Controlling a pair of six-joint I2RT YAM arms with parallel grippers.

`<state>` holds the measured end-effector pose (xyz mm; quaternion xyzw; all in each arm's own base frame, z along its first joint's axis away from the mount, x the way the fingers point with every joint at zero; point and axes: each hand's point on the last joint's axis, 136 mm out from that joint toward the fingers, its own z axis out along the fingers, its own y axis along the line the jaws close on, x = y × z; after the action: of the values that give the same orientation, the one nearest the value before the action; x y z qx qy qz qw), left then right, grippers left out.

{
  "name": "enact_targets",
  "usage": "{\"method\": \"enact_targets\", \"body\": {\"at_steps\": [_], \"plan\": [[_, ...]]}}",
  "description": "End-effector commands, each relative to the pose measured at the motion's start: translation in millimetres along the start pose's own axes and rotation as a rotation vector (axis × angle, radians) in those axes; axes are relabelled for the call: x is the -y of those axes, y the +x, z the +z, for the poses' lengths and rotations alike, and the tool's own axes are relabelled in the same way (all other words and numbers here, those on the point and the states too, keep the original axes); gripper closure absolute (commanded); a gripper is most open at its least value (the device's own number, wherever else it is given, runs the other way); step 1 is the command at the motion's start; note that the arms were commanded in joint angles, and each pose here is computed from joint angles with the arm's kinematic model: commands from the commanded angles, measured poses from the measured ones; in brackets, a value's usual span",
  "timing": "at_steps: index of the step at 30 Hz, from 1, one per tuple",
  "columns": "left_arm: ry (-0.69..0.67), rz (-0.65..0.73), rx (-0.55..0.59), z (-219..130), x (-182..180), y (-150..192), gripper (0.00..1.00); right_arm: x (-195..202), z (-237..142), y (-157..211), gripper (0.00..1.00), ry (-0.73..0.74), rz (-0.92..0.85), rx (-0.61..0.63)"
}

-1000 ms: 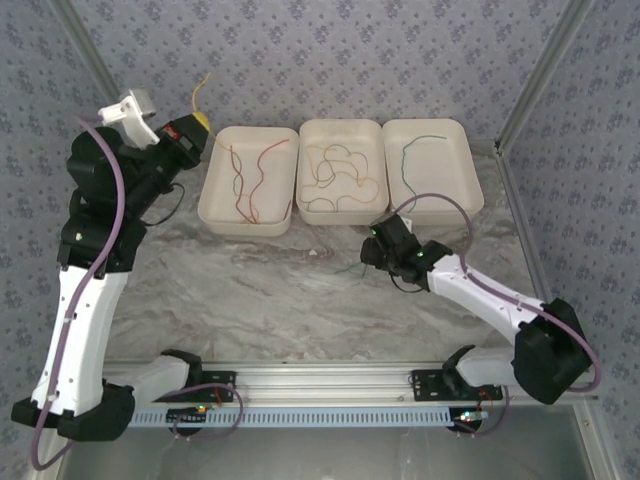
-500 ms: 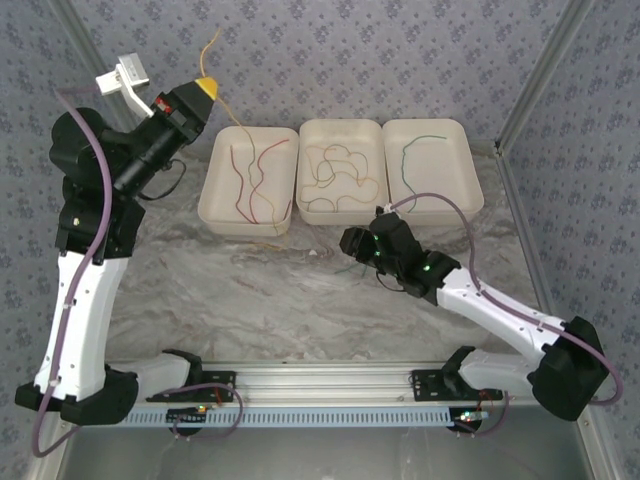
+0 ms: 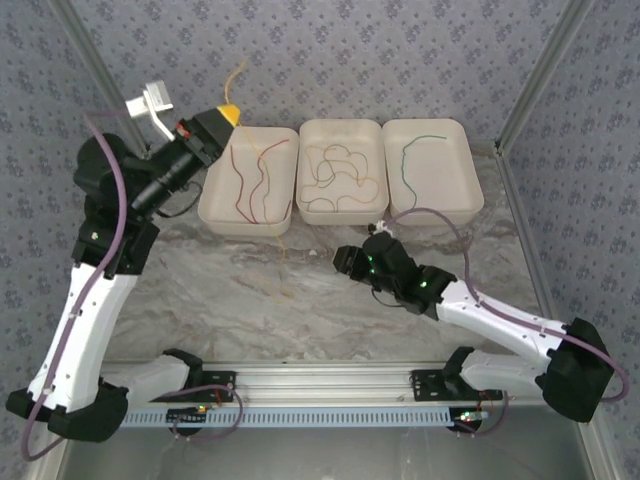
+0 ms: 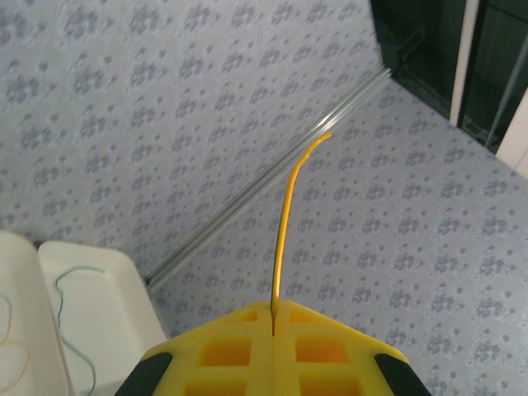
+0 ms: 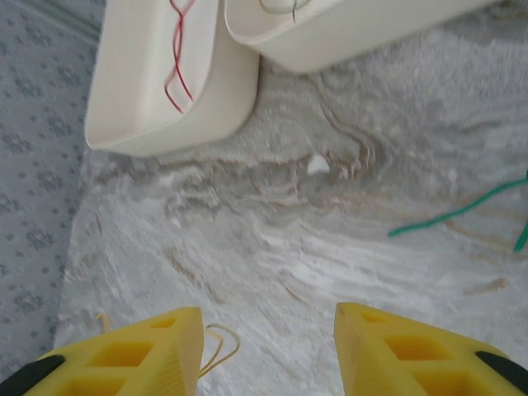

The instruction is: Untangle the cables

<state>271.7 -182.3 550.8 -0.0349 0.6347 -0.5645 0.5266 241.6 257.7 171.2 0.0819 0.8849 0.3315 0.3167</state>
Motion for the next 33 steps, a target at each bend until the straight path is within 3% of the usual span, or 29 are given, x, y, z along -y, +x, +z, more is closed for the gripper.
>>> {"method": "enact_targets", "body": {"at_steps": [1, 7, 17, 22, 33], "plan": [[0.013, -0.035, 0.018, -2, -13, 16, 1.0, 8, 1, 16, 0.53, 0.029, 0.023, 0.02], [-0.082, -0.071, -0.014, -12, -64, 63, 1.0, 23, 6, 52, 0.55, 0.065, -0.002, 0.0], [-0.211, -0.057, -0.068, -10, -116, 94, 1.0, 3, 24, 91, 0.59, 0.07, -0.151, -0.061], [-0.25, -0.016, -0.07, -12, -120, 92, 1.0, -16, 35, 109, 0.67, 0.048, -0.297, -0.096], [-0.279, 0.019, -0.092, -5, -128, 93, 1.0, -80, 21, 162, 0.69, 0.001, -0.625, -0.143]]}}
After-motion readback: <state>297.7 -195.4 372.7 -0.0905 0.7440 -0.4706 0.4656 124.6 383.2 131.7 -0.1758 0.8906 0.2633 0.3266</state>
